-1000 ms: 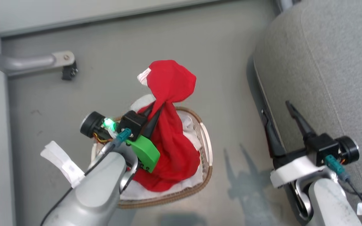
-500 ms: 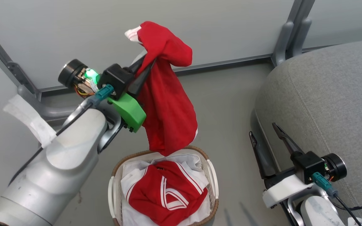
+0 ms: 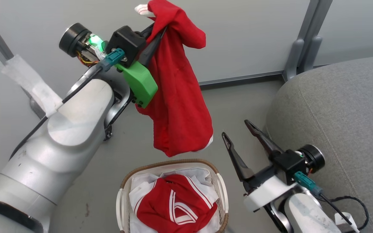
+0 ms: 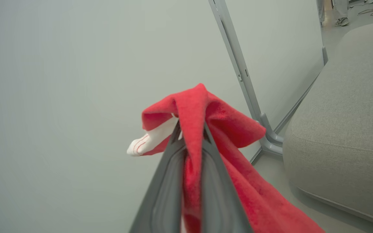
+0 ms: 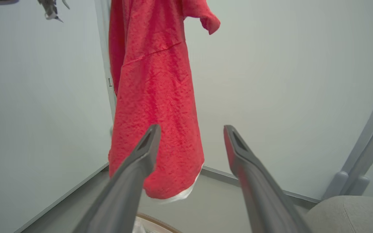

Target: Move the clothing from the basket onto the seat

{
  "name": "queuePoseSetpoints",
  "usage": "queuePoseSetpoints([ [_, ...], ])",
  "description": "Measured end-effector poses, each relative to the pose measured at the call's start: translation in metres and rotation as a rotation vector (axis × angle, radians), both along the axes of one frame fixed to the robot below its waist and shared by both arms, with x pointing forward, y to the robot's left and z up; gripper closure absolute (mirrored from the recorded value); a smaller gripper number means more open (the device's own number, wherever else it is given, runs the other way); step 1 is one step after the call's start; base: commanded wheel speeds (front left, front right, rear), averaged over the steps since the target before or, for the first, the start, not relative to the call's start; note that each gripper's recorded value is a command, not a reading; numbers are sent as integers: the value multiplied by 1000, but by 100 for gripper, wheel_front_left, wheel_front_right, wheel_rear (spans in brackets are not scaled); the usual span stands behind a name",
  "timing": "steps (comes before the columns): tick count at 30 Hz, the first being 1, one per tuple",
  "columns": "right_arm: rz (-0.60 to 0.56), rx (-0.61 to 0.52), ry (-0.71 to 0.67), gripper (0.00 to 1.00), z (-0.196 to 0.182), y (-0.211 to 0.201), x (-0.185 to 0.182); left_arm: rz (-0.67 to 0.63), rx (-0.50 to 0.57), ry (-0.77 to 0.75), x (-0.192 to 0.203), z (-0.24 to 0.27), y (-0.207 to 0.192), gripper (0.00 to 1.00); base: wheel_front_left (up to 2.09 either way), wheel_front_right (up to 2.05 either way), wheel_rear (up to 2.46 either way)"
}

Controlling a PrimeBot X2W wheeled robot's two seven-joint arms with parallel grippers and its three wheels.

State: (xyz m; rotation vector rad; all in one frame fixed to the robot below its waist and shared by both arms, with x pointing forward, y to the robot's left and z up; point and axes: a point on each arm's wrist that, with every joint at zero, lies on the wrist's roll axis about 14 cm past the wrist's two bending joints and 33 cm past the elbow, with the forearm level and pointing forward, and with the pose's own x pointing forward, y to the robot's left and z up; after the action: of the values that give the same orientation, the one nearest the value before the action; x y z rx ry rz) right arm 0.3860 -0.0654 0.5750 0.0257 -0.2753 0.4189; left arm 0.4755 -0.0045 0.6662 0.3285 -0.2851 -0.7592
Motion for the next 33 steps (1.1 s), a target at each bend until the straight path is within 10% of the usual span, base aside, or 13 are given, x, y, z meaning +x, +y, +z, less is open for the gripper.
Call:
queuePoseSetpoints([
  [15,213,-52,-87,0,36,70,16,-26,-4,-26,-14,25,-31,100,0,0,0],
  [33,104,-146,-94,0,40,49,55,-52,-57,3,-40,34,-42,100,0,0,0],
])
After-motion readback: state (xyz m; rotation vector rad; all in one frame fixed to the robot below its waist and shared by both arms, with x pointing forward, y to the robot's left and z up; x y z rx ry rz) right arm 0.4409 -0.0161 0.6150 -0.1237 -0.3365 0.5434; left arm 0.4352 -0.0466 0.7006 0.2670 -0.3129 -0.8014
